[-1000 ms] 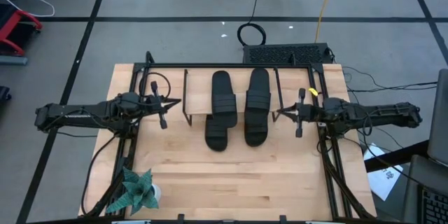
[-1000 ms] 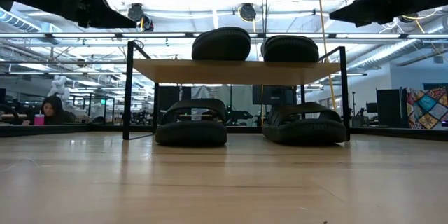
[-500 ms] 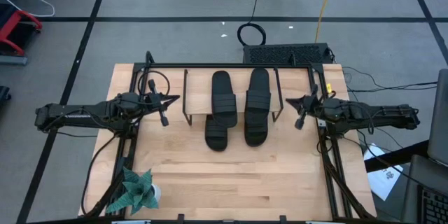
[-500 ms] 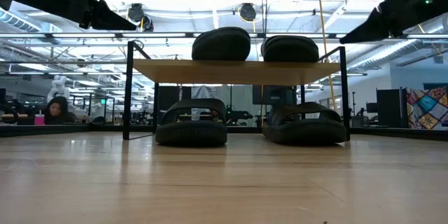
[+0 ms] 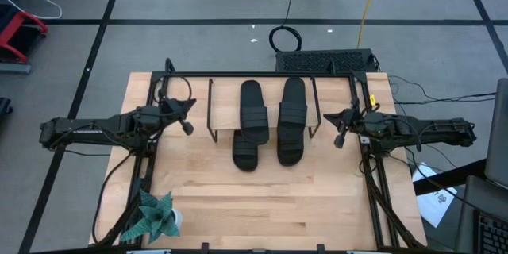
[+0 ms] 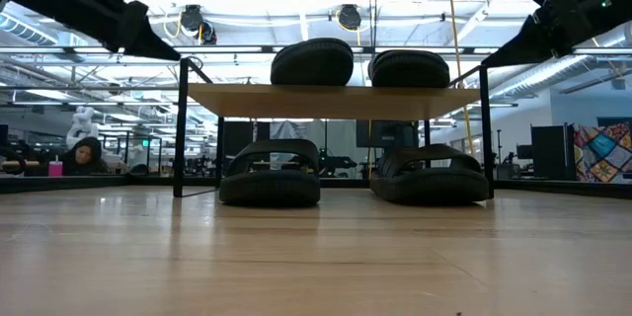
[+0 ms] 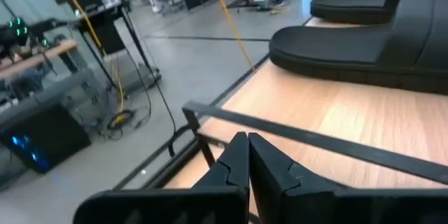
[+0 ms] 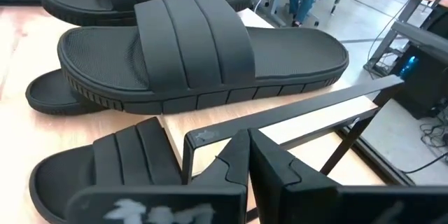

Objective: Pick and place slides into the shelf
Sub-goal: Adjust the shelf

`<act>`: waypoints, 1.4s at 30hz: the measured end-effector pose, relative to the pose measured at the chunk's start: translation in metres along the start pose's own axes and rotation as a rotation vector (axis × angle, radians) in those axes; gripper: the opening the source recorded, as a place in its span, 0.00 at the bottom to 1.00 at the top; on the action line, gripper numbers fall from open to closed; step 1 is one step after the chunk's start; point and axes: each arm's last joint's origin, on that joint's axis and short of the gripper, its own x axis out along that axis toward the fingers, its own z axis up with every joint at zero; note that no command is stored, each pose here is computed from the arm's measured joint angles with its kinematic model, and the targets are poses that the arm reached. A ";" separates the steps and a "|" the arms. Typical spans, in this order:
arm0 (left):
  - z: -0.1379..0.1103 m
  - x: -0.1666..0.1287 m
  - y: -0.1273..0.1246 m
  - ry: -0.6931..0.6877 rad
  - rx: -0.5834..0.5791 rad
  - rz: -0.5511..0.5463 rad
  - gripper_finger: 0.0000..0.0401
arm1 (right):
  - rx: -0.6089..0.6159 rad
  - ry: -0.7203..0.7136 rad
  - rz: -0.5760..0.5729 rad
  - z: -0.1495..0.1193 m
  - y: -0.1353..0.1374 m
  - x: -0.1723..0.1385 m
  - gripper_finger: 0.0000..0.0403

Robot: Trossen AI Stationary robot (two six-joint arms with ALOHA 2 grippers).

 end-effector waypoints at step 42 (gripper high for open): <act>-0.011 0.037 -0.031 0.122 -0.046 -0.217 0.00 | 0.002 0.066 0.117 -0.004 0.011 0.015 0.00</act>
